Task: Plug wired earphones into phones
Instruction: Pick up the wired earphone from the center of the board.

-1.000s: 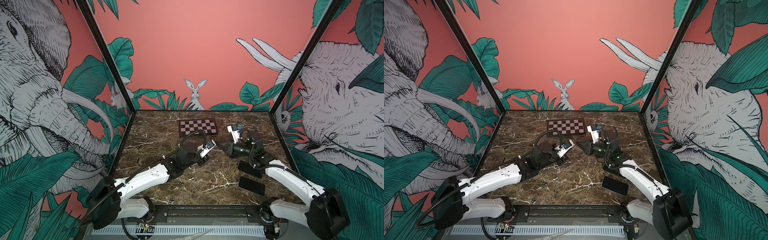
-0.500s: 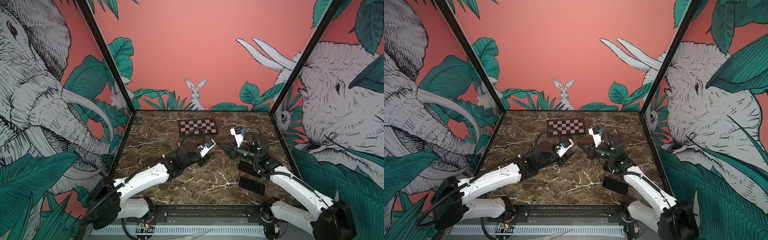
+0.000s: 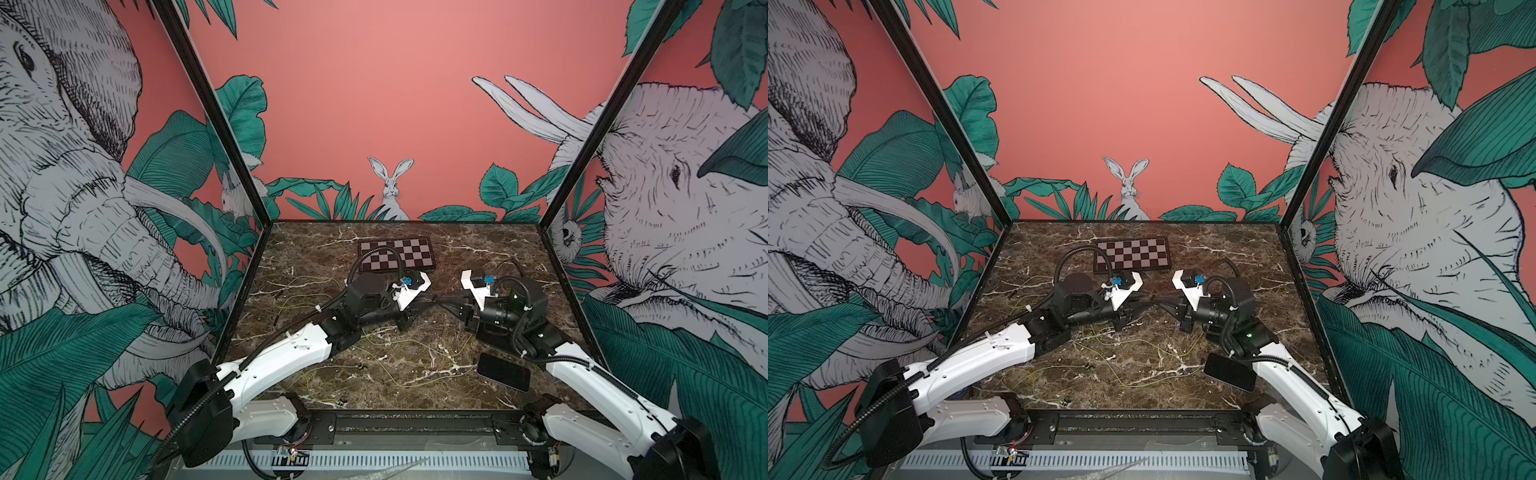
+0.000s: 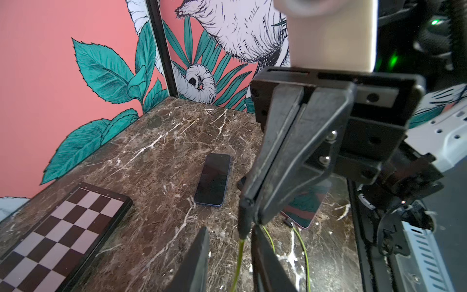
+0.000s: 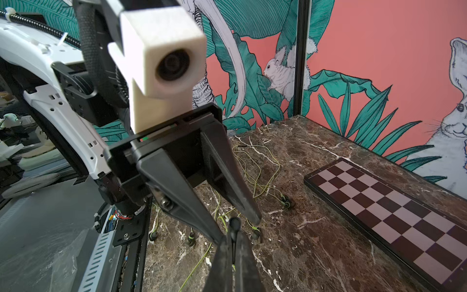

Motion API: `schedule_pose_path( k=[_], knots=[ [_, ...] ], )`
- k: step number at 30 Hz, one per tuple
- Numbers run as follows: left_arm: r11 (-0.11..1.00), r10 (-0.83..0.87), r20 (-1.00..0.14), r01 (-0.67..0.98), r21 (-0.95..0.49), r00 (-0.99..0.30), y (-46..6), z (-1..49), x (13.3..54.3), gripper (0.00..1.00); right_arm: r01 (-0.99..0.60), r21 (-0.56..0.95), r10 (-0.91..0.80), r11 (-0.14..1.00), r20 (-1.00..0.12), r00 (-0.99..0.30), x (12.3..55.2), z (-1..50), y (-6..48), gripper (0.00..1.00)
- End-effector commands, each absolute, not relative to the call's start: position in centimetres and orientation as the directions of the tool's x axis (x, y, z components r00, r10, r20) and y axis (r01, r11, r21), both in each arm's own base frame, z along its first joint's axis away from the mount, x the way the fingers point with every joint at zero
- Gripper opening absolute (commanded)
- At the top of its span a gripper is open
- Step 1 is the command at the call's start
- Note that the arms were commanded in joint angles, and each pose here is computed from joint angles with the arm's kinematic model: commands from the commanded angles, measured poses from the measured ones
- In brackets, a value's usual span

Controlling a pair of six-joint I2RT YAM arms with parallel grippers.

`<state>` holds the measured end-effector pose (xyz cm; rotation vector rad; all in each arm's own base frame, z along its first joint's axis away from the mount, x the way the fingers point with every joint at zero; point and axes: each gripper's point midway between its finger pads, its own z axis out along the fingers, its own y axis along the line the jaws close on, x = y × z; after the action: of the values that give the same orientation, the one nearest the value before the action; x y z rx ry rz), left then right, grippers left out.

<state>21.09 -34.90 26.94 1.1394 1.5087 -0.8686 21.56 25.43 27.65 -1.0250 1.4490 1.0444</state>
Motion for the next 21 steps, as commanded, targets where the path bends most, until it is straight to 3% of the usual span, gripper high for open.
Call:
schedule_pose_path(
  k=[1, 9, 16, 18, 21],
  knots=[
    [0.229, 0.157, -0.987, 0.972, 0.056, 0.020, -35.0, 29.6, 19.8, 0.27, -0.982, -0.014, -0.051, 0.187, -0.999, 0.004, 20.2, 29.5, 25.8, 0.00],
    [0.204, 0.151, -0.988, 0.977, 0.062, 0.031, -35.1, 30.0, 19.3, 0.01, -0.984, -0.011, -0.053, 0.176, -0.999, 0.002, 20.0, 29.5, 25.8, 0.00],
    [0.200, 0.144, -0.989, 0.978, 0.064, 0.036, -35.0, 30.3, 19.1, 0.00, -0.986, -0.016, -0.072, 0.168, -0.997, 0.004, 19.9, 29.1, 25.8, 0.00],
    [0.223, 0.150, -0.988, 0.973, 0.066, 0.032, -34.8, 30.1, 19.5, 0.00, -0.982, -0.037, -0.088, 0.184, -0.996, 0.021, 20.1, 28.9, 25.7, 0.18],
    [0.320, 0.200, -0.980, 0.945, 0.066, 0.001, -34.2, 28.5, 21.1, 0.00, -0.949, -0.113, -0.166, 0.295, -0.984, 0.065, 21.5, 28.2, 24.7, 0.41]
  ],
)
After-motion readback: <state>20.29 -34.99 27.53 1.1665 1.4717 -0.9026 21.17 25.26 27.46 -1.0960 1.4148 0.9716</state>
